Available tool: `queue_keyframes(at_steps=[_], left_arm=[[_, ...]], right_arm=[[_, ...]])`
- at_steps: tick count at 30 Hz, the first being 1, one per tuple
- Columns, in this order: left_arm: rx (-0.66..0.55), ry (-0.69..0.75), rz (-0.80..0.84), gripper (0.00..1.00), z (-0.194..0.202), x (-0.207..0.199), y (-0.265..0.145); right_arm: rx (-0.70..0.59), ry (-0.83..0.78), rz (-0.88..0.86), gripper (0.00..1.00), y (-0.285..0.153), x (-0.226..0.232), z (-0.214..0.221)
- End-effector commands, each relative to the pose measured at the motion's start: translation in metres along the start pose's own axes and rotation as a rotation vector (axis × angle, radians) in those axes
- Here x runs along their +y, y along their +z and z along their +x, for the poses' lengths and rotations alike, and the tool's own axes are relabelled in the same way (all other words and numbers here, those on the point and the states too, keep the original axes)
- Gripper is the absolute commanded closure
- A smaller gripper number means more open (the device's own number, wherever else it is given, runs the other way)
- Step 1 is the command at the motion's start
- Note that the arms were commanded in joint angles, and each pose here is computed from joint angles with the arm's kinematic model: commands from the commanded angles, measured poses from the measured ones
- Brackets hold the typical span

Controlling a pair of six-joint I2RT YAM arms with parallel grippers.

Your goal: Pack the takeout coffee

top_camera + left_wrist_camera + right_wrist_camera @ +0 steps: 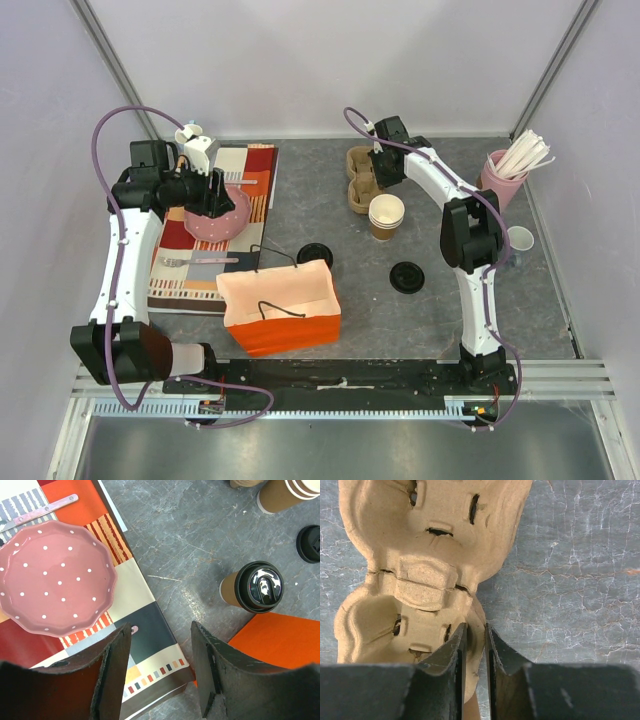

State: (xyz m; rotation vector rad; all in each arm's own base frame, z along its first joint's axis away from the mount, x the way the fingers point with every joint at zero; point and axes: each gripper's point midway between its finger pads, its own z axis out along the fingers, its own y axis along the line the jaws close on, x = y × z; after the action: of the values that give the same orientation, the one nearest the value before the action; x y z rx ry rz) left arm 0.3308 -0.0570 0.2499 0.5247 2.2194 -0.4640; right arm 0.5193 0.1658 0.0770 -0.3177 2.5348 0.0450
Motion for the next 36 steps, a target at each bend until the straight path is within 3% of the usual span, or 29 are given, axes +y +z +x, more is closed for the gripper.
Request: queue_keyframes(at_steps=[1, 9, 19, 25, 36], left_arm=[[-0.059, 0.046, 0.013, 0.42, -0.021, -0.003, -0.005], [-0.067, 0.052, 0.02, 0.42, -0.023, -0.005, -0.007], [-0.069, 0.062, 0.022, 0.42, -0.022, -0.006, -0.008], [-0.069, 0.062, 0.024, 0.42, -0.022, -0.006, -0.007], [-0.073, 0.068, 0.034, 0.42, -0.022, -0.008, -0.008]], right_arm=[[-0.072, -0.03, 0.02, 0.78, -0.018, -0.003, -0.023], [-0.156, -0.04, 0.021, 0.85, -0.046, -0.003, -0.045], [-0.161, -0.044, 0.023, 0.77, -0.044, -0.003, -0.046], [-0.174, -0.041, 0.021, 0.79, -0.046, -0.002, -0.051], [-0.156, -0.071, 0.033, 0.69, -0.03, -0.004, -0.046]])
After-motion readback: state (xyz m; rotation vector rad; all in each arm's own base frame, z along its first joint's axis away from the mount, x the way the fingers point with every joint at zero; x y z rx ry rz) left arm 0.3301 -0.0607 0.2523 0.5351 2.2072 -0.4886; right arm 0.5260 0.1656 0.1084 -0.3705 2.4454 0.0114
